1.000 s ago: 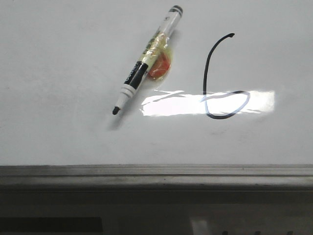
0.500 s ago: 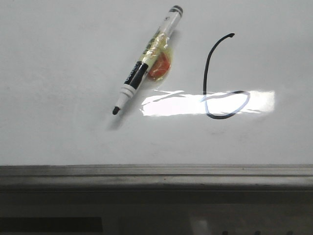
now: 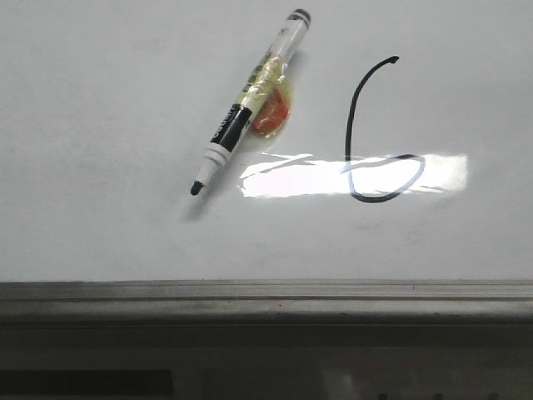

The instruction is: Write number 6 on whiteboard

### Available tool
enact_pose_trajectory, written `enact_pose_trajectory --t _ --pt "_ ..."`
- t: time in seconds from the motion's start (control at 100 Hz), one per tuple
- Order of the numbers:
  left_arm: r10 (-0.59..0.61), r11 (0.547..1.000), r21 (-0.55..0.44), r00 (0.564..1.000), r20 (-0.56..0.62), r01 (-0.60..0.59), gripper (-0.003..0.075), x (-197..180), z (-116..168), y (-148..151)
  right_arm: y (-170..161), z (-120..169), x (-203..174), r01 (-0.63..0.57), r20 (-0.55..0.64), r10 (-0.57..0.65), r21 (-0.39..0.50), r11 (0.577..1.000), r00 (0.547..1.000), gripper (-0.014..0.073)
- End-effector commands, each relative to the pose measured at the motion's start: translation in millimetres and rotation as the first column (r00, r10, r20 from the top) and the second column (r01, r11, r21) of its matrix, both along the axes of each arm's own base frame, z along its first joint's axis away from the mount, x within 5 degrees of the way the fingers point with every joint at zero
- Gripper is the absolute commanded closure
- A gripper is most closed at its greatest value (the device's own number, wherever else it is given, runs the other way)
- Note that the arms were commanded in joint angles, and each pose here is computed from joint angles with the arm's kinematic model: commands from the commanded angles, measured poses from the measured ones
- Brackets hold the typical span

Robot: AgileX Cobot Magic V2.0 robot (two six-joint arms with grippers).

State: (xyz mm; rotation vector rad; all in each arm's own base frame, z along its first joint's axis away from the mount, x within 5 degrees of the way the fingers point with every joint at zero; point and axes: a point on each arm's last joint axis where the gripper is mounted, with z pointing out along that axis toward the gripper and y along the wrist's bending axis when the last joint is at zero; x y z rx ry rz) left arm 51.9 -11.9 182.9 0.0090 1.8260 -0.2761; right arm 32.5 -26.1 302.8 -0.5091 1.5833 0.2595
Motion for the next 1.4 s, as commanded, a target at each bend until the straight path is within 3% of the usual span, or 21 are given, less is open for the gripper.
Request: enact_pose_trajectory --t 0.0,0.14,0.27,0.44,0.57,0.7,1.39 --pt "0.009 1.0 -0.015 0.999 0.038 -0.008 0.0741 0 -2 1 6 3 -3 0.047 0.048 -0.048 0.006 0.999 0.998 0.0659" --pt "0.009 1.0 -0.015 0.999 0.038 -0.008 0.0741 0 -2 1 21 -22 -2 0.161 -0.023 -0.161 0.041 0.986 0.987 0.0659" --pt "0.009 1.0 -0.015 0.999 0.038 -0.008 0.0741 0 -2 1 32 -46 7 0.238 0.006 -0.238 0.053 0.97 0.971 0.0659" --pt "0.009 1.0 -0.015 0.999 0.038 -0.008 0.0741 0 -2 1 34 -88 21 0.338 -0.017 -0.34 0.164 0.927 0.94 0.0659" --pt "0.009 1.0 -0.015 0.999 0.038 -0.008 0.0741 0 -2 1 32 -109 24 0.378 -0.009 -0.38 0.122 0.918 0.925 0.0659" --pt "0.009 1.0 -0.015 0.999 0.038 -0.008 0.0741 0 -2 1 32 -123 21 0.386 -0.134 -0.38 0.019 0.922 0.915 0.0659" --pt "0.009 1.0 -0.015 0.999 0.038 -0.008 0.0741 0 -2 1 31 -125 21 0.387 -0.152 -0.382 0.004 0.922 0.912 0.0659"
